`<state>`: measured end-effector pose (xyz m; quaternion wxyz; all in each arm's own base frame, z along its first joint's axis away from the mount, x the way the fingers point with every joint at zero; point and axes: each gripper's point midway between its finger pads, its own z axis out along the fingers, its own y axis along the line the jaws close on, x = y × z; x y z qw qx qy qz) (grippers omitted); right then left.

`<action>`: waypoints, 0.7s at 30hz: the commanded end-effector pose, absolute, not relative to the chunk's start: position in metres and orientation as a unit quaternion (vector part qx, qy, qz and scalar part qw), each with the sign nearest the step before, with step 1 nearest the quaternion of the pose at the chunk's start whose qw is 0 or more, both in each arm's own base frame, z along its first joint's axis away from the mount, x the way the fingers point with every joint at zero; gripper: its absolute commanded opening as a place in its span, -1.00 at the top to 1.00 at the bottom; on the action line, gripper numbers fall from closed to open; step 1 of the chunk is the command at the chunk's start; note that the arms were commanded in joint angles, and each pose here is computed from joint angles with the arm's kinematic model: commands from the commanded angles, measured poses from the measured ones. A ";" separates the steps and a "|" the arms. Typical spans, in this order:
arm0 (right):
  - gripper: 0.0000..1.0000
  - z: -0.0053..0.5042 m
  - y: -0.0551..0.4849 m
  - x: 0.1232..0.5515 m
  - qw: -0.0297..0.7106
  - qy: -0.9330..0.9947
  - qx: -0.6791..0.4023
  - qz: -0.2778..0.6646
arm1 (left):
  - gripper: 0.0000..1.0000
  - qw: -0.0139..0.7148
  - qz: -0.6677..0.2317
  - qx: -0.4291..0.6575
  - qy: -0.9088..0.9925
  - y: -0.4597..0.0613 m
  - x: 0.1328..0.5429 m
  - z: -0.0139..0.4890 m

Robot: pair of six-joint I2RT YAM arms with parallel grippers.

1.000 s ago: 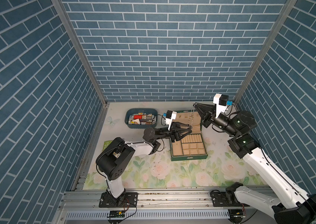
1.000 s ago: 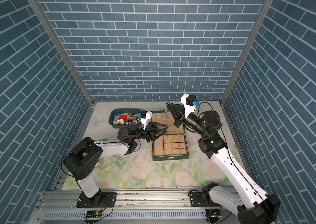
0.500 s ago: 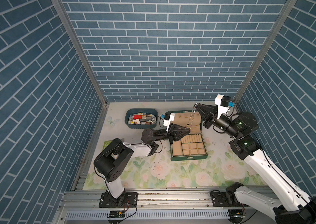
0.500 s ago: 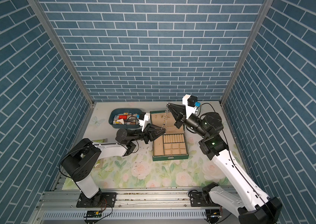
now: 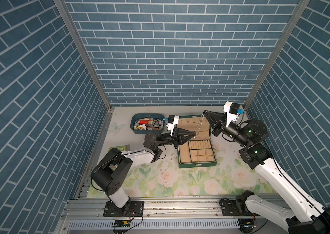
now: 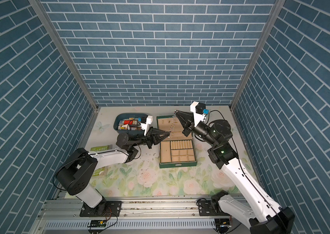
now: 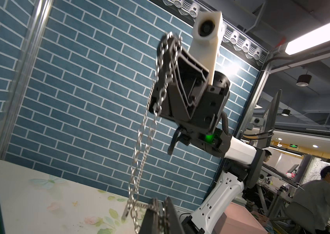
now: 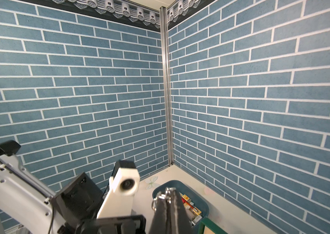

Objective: Put jewelry chain into jewelry box
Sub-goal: Hang the necklace on the jewelry box clasp.

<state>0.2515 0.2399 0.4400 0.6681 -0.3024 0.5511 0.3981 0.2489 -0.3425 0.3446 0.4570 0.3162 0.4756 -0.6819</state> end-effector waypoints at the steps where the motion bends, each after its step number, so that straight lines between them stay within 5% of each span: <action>1: 1.00 0.429 0.234 0.245 0.673 0.548 -0.285 0.407 | 1.00 0.501 -0.614 0.328 0.515 -0.331 0.262 0.355; 4: 0.42 0.410 0.231 0.242 0.665 0.559 -0.274 0.414 | 1.00 0.524 -0.515 0.361 0.574 -0.329 0.270 0.351; 9: -0.08 0.377 0.229 0.242 0.643 0.589 -0.268 0.410 | 1.00 0.535 -0.416 0.399 0.617 -0.314 0.272 0.359; 21: -0.25 0.321 0.232 0.229 0.604 0.600 -0.257 0.457 | 1.00 0.542 -0.307 0.414 0.664 -0.293 0.285 0.368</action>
